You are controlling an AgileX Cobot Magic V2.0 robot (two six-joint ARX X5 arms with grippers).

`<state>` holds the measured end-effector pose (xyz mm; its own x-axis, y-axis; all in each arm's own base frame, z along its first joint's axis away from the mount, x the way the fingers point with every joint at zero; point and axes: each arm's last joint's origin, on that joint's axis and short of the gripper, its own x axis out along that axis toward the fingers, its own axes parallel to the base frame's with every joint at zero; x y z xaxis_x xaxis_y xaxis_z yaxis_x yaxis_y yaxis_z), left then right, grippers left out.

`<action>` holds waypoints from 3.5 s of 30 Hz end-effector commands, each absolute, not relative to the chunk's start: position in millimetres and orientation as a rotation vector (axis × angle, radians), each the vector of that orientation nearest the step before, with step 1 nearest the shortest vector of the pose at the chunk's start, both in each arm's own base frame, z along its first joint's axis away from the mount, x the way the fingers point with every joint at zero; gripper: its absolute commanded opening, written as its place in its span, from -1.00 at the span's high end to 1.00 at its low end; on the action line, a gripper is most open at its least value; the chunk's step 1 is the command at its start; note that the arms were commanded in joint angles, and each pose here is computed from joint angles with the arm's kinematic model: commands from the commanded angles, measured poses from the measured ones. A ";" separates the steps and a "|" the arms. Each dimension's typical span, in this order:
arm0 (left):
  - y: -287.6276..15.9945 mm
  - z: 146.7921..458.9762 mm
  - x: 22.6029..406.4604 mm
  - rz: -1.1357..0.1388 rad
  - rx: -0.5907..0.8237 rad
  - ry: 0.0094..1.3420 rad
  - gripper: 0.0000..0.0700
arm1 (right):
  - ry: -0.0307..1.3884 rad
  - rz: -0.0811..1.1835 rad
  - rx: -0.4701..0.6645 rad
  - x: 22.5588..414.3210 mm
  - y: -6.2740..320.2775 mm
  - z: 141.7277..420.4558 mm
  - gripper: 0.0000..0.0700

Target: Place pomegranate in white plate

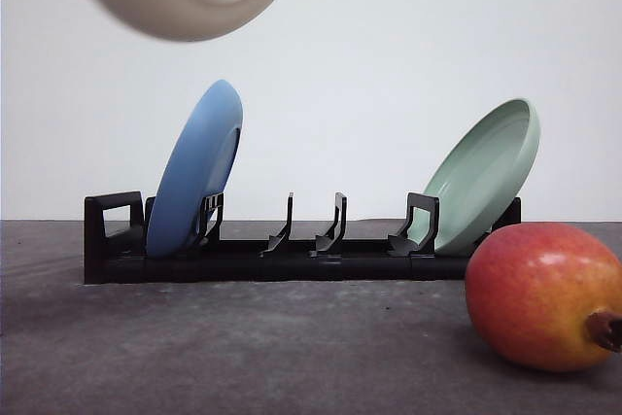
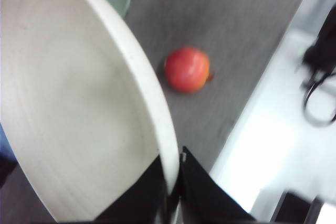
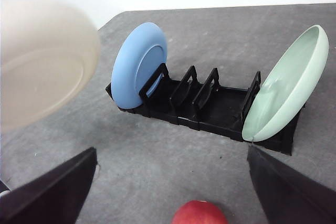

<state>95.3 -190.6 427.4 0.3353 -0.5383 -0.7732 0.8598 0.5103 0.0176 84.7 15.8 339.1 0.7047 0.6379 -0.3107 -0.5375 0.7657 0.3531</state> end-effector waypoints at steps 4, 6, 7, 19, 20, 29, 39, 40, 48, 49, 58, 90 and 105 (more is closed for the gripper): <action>-210.1 392.9 84.4 -0.867 0.575 0.853 1.00 | 0.421 0.656 0.246 84.0 15.7 344.0 -0.67; -217.1 374.0 81.9 -0.848 0.602 0.878 1.00 | 0.424 0.656 0.248 83.9 15.7 343.7 -0.67; -220.7 363.4 81.2 -0.841 0.607 0.892 1.00 | 0.426 0.656 0.249 83.8 15.7 343.6 -0.67; -262.4 235.0 81.4 -0.695 0.791 1.050 1.00 | 0.461 0.653 0.262 82.5 15.8 340.4 -0.67; -266.3 228.1 81.9 -0.679 0.816 1.053 1.00 | 0.462 0.652 0.262 82.5 15.8 340.4 -0.67; -297.8 174.2 81.7 -0.648 0.916 1.078 1.00 | 0.465 0.652 0.263 82.3 15.8 340.1 -0.67; -305.9 172.2 81.3 -0.674 0.871 1.038 -0.43 | 0.478 0.652 0.267 81.9 15.9 338.8 -0.67; -305.8 173.0 81.2 -0.675 0.867 1.035 -0.56 | 0.481 0.653 0.267 81.7 16.0 338.6 -0.67; -300.7 196.5 80.3 -0.680 0.755 0.991 -0.61 | 0.547 0.691 0.255 79.9 22.3 333.0 -0.67; -297.6 203.5 79.6 -0.680 0.733 0.984 -0.61 | 0.569 0.694 0.251 80.2 23.7 331.1 -0.67; -241.1 294.0 65.0 -0.741 0.448 0.827 -0.60 | 0.769 0.737 0.208 97.8 39.3 315.8 -0.67; -47.3 328.5 21.0 -0.879 -0.132 0.500 -0.59 | 1.364 0.612 -0.003 213.1 121.9 199.3 -1.00; -41.6 329.1 20.0 -0.878 -0.150 0.481 -0.59 | 1.484 0.564 -0.064 210.8 136.3 181.1 -0.05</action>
<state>20.6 -41.5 326.0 0.5490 -0.7564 -0.3555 0.6926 0.6498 -0.3130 210.3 133.6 182.0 -0.0008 0.3280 -0.9447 -0.4053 0.8635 0.3002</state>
